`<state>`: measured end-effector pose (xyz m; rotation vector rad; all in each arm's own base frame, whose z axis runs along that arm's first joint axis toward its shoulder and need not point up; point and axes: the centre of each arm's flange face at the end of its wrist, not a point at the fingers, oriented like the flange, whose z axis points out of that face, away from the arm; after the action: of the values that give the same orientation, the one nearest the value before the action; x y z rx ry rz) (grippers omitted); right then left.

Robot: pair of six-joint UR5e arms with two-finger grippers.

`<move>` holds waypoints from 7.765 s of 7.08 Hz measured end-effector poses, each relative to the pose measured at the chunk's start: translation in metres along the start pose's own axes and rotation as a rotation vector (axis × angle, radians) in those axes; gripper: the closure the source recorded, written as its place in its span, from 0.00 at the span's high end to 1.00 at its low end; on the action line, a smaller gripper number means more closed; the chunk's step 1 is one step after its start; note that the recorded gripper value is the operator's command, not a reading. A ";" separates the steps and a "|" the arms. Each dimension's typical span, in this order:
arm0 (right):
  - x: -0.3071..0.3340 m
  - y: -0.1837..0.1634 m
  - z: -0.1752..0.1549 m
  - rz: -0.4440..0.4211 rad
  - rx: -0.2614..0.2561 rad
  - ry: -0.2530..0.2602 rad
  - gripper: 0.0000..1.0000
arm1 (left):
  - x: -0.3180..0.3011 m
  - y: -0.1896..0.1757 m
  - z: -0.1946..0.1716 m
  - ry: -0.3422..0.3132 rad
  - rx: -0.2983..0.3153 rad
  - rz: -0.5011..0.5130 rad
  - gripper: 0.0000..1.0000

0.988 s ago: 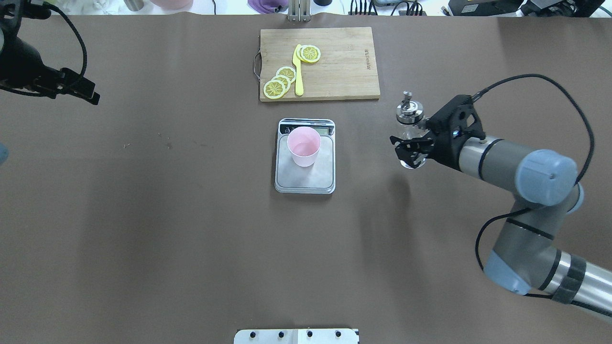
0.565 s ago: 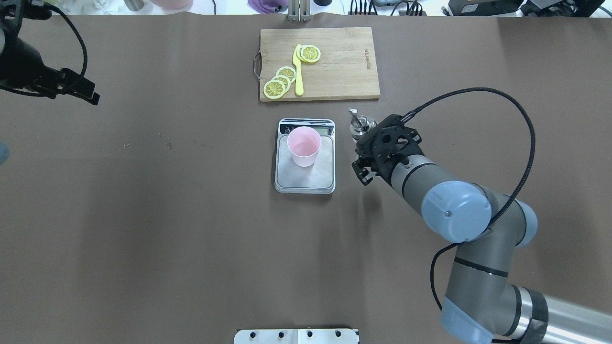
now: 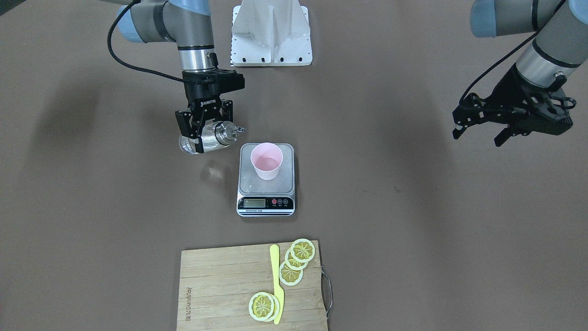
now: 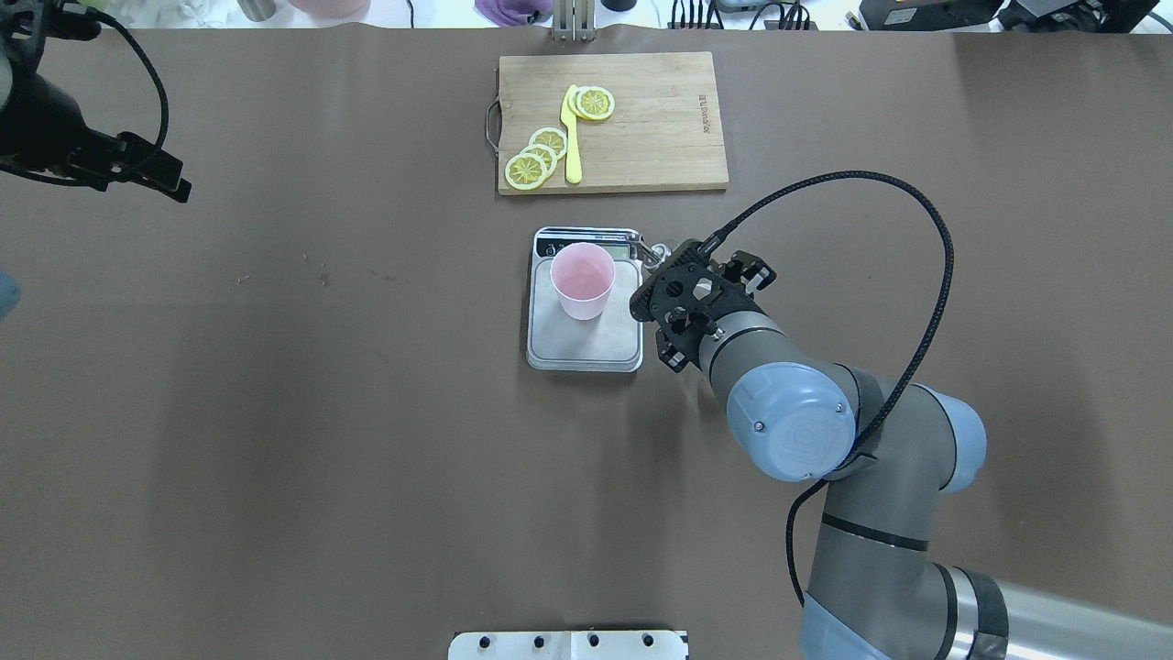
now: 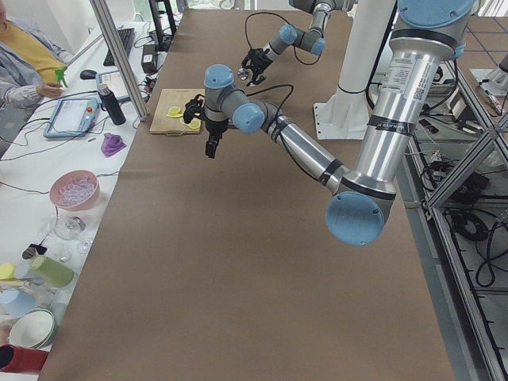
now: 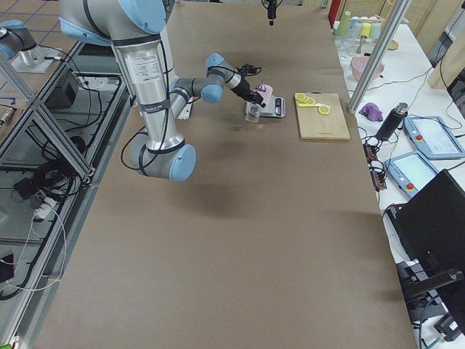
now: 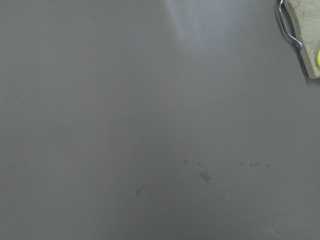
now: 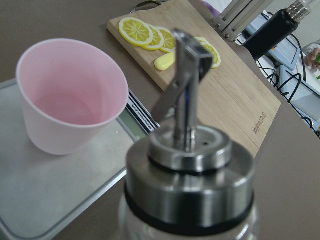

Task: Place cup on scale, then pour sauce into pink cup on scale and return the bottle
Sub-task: 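Tilt the sauce bottle spout over the pink cup with the right gripper, then tilt the bottle upright and carry it back with the right gripper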

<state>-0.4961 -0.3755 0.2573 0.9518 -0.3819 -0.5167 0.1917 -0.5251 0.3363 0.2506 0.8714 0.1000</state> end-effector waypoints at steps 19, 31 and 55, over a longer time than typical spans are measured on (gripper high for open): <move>-0.009 -0.060 0.032 -0.600 -0.353 0.123 0.00 | 0.001 0.000 -0.001 0.002 0.003 0.001 0.97; -0.002 -0.082 0.022 -0.732 -0.439 0.130 0.00 | 0.003 0.001 -0.004 0.005 0.007 0.004 0.97; 0.323 0.313 0.054 0.426 0.311 -0.260 0.00 | 0.004 0.001 -0.007 0.007 0.012 0.007 0.97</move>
<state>-0.1834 -0.4473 0.5768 1.0664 -0.8968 -0.1903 0.1890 -0.5217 0.3289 0.2648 0.8784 0.1026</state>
